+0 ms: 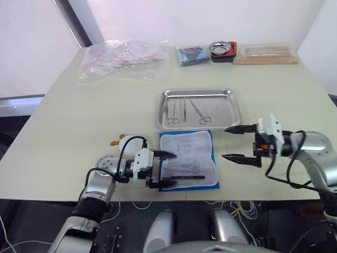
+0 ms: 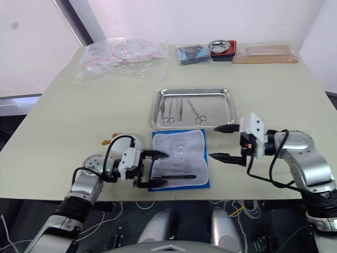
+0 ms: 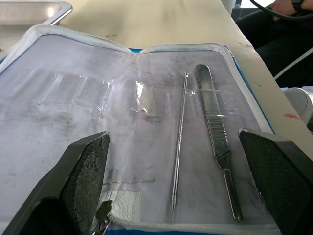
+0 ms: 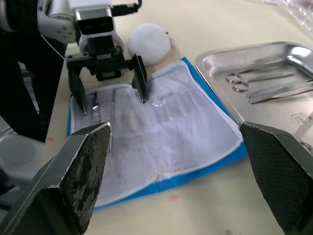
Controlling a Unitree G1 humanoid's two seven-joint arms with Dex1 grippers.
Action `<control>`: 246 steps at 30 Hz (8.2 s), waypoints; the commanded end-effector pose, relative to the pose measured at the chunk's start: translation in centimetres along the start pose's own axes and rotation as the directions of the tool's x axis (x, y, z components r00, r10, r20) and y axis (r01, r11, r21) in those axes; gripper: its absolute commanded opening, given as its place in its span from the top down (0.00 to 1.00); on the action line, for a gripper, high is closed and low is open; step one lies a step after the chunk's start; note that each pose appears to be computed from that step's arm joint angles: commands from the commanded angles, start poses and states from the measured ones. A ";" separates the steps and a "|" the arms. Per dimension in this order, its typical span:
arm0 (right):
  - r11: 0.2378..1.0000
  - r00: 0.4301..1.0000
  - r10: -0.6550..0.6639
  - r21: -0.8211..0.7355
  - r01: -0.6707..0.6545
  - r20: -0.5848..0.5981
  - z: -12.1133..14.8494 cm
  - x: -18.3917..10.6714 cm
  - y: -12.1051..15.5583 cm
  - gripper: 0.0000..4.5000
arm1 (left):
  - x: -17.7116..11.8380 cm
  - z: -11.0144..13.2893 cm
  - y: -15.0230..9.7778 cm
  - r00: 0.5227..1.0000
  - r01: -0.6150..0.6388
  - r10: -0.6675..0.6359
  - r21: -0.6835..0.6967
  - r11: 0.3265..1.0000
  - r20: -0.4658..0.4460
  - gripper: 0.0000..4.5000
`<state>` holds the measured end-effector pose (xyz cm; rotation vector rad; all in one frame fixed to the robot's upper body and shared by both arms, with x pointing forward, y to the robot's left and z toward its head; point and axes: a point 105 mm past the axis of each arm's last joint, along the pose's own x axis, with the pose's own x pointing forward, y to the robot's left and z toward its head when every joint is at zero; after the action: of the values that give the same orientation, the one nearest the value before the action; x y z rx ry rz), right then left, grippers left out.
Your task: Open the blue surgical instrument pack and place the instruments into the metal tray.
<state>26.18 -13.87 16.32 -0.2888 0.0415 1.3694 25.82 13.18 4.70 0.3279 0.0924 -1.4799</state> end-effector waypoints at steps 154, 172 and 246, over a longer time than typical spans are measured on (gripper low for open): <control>0.928 0.911 0.142 -0.268 -0.258 -0.387 -3.1 6.9 1.8 0.99 | 0.1 -3.8 -2.5 0.994 0.058 -0.071 -0.151 0.987 -0.087 0.00; 0.936 0.875 0.088 -0.261 -0.236 -0.476 -3.4 2.0 0.8 0.99 | 0.1 -4.0 -2.3 0.994 0.058 -0.072 -0.151 0.987 -0.087 0.00; 0.695 0.715 -0.606 0.205 0.689 -0.348 -4.5 8.8 -13.0 0.39 | 0.1 -3.9 -2.5 0.995 0.041 -0.054 -0.156 0.987 -0.084 0.00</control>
<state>40.79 -9.22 10.59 -0.1554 0.4201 0.5582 25.70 13.63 4.33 0.3296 0.0986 -1.4860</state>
